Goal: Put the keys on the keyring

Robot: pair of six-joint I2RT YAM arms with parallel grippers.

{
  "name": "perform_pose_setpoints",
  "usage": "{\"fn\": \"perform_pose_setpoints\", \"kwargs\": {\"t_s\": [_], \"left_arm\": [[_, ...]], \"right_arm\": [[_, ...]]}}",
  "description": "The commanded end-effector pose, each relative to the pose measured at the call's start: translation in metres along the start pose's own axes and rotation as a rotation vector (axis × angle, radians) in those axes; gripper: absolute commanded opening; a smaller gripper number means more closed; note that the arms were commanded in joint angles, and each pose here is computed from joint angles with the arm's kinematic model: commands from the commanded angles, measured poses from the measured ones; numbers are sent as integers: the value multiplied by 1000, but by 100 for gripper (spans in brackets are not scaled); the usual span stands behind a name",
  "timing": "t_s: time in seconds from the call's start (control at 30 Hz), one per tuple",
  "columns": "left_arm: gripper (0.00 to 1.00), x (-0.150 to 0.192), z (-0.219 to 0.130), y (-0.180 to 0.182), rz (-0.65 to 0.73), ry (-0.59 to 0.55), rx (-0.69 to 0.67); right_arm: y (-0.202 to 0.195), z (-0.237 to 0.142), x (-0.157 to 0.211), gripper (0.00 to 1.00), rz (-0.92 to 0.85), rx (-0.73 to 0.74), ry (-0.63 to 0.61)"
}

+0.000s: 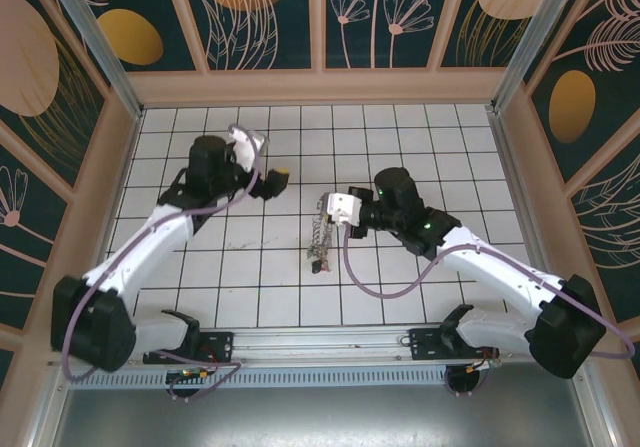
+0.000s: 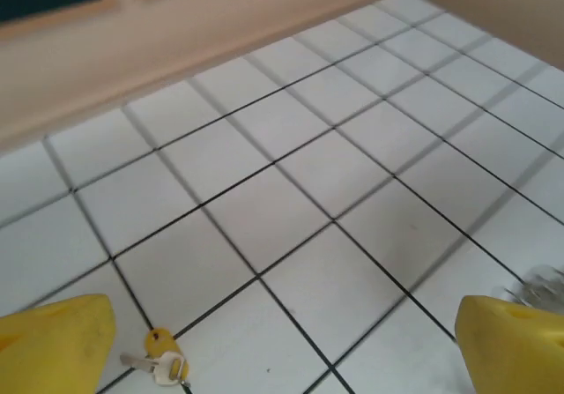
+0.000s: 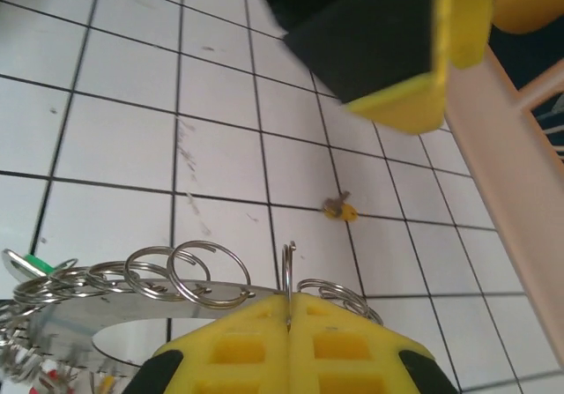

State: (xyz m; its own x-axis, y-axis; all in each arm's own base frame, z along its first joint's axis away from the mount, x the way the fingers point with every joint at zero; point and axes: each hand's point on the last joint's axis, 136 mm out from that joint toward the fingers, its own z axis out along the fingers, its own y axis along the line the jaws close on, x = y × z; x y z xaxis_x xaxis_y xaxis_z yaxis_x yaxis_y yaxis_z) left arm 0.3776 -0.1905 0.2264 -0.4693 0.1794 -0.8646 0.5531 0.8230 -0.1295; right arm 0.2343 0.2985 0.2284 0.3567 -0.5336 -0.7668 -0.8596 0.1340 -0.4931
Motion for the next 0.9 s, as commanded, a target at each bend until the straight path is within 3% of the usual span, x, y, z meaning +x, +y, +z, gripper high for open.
{"fn": "perform_pose_setpoints", "kwargs": {"t_s": [0.0, 0.07, 0.23, 0.33, 0.37, 0.43, 0.67, 0.87], "left_arm": [[92, 68, 19, 53, -321, 325, -291], [74, 98, 27, 55, -333, 487, -286], [70, 137, 40, 61, -396, 675, -246], [68, 133, 49, 75, -460, 666, -275], [61, 131, 52, 82, -514, 654, -295], [58, 128, 59, 89, -598, 646, -324], [47, 139, 87, 83, -801, 636, -306], [50, 155, 101, 74, -800, 669, -340]], "right_arm": [[-22, -12, -9, 0, 9, 91, -28], [-26, -14, -7, 0, 28, 107, -29], [-34, -21, -6, 0, 92, 125, -58], [-32, -21, -6, 0, 100, 114, -58], [-31, -20, -5, 0, 103, 109, -54], [-30, -20, -4, 0, 105, 102, -50], [-27, -18, -2, 0, 111, 84, -45], [-28, -15, -1, 0, 115, 81, -42]]}}
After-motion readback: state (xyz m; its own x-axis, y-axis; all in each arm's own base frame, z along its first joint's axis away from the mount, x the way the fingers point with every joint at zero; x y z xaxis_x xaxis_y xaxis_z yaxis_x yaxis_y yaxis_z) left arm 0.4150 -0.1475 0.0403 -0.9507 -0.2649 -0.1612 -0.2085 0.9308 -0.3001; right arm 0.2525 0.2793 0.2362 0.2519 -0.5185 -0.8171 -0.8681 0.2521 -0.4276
